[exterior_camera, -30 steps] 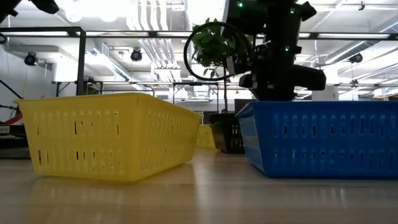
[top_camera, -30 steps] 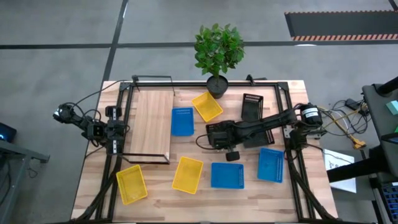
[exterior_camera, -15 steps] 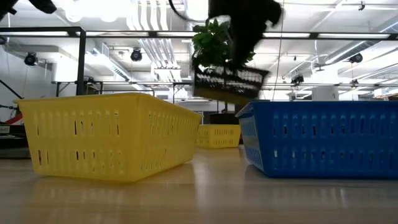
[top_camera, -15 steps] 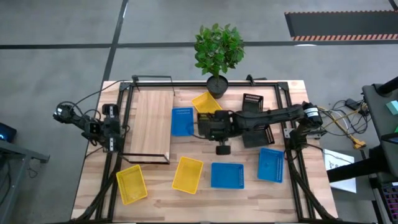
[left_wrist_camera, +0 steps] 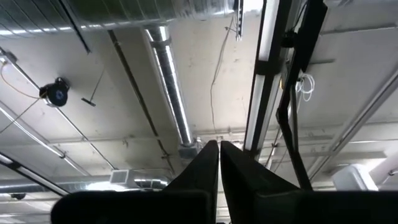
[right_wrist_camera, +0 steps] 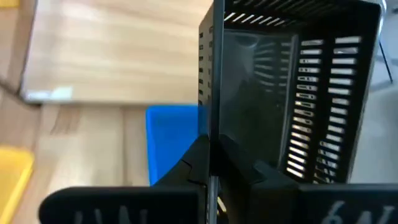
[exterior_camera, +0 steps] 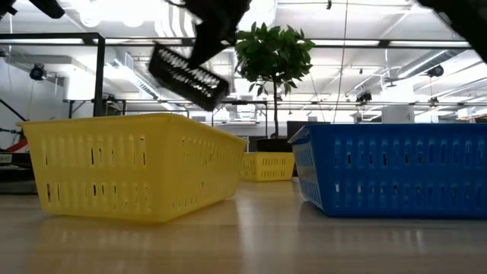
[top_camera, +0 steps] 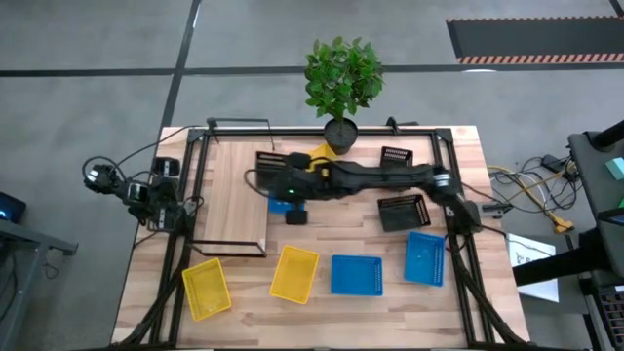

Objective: Stack baskets on shelf by color
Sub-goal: Put the bottom left black basket on the shelf

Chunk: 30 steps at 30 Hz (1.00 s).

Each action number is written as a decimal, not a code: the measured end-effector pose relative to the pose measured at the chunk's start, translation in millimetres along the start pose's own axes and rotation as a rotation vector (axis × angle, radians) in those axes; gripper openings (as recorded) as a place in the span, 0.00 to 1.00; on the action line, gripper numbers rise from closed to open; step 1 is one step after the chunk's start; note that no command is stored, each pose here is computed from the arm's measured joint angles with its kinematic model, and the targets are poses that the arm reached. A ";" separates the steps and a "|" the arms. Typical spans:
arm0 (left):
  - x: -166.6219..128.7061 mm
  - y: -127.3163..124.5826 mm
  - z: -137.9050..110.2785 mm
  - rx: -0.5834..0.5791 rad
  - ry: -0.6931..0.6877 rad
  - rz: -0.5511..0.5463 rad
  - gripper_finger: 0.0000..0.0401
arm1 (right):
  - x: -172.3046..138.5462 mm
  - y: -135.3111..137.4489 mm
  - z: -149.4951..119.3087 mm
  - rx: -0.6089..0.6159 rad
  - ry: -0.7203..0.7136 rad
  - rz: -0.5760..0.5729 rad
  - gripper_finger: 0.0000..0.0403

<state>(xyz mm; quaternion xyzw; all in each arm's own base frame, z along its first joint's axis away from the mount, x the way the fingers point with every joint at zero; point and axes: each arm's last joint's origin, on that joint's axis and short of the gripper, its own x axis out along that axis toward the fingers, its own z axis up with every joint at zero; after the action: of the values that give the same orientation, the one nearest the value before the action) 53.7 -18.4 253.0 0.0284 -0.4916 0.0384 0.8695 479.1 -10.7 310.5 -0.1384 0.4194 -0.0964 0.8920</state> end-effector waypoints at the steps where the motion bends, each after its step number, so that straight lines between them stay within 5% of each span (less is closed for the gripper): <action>1: 0.0 0.0 0.0 -0.009 0.000 0.000 0.00 | 6.7 -2.8 3.9 -0.001 -0.008 -0.006 0.03; 17: -0.3 0.1 0.1 -0.022 -0.001 0.001 0.00 | 78.6 -58.2 -1.1 0.115 -0.164 -0.039 0.03; 30: -0.2 0.4 0.7 -0.021 -0.005 0.002 0.00 | 142.7 -57.4 -11.4 0.111 -0.287 -0.089 0.03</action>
<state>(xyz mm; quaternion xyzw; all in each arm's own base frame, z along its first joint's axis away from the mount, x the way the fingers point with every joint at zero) 53.0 -18.0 253.2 0.0188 -0.4942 0.0338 0.8685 556.8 -107.8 219.4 -0.1197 0.2750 -0.1380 0.9439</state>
